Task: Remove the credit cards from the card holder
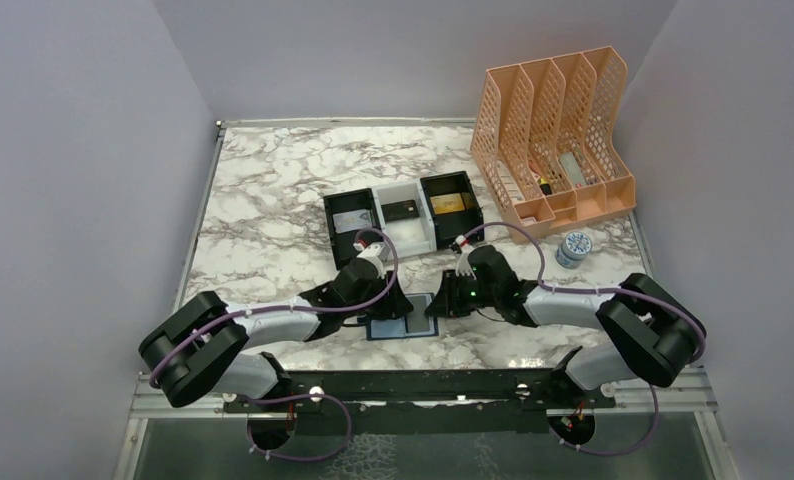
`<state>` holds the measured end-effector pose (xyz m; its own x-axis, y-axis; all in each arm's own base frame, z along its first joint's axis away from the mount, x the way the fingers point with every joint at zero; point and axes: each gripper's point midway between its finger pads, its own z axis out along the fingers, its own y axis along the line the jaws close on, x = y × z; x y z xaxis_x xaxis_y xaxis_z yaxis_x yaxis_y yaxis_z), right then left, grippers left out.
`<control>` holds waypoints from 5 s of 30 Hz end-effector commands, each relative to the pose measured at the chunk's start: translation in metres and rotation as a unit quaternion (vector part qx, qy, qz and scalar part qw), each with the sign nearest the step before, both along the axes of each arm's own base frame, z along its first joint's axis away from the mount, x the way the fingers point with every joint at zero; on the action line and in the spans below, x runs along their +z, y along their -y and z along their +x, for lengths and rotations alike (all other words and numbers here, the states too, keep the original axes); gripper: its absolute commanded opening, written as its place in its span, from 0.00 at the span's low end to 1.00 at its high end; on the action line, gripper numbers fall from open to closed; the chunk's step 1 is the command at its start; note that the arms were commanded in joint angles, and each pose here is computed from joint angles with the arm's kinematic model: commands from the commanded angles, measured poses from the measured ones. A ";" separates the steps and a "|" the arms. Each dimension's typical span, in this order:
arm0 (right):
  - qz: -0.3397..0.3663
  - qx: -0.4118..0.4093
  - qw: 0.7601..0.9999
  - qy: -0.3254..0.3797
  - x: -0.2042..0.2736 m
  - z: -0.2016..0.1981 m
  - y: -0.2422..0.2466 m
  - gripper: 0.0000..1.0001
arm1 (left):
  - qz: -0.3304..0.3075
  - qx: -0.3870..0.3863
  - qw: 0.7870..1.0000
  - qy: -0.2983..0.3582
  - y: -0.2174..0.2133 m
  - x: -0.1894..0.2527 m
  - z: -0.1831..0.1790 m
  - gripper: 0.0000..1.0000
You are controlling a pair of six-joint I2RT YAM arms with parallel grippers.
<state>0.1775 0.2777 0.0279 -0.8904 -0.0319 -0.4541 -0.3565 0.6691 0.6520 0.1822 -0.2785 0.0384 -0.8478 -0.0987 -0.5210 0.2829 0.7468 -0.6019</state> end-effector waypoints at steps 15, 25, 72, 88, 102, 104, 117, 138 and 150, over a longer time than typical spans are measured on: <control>0.052 0.028 0.998 0.025 0.023 -0.001 -0.015 0.22 | -0.027 0.038 0.999 0.007 -0.008 -0.005 0.000 0.38; 0.002 -0.010 1.000 -0.002 -0.017 0.002 -0.002 0.20 | -0.061 0.021 0.998 0.001 0.000 0.002 -0.008 0.35; -0.003 -0.016 1.000 -0.004 -0.016 0.001 0.002 0.20 | -0.107 0.072 0.992 0.008 -0.018 0.004 -0.013 0.00; 0.097 0.083 0.991 0.037 0.040 -0.008 -0.031 0.20 | -0.090 0.064 0.994 -0.004 -0.012 -0.002 -0.013 0.02; -0.016 0.003 1.000 -0.013 -0.018 0.008 -0.010 0.21 | -0.093 0.057 0.994 -0.006 -0.013 -0.002 -0.016 0.16; -0.017 0.000 1.000 -0.012 -0.018 0.007 -0.008 0.21 | -0.095 0.056 0.994 -0.006 -0.012 -0.001 -0.016 0.22; -0.026 -0.001 1.000 -0.018 -0.026 0.007 -0.006 0.21 | -0.106 0.066 0.992 0.002 -0.018 0.004 -0.018 0.00; -0.043 -0.012 0.999 -0.009 -0.025 0.011 0.000 0.21 | -0.073 0.094 0.993 0.009 -0.037 0.001 -0.016 0.00; -0.004 0.009 1.000 0.011 0.003 0.010 -0.011 0.21 | -0.058 0.102 0.993 0.010 -0.043 -0.001 -0.016 0.00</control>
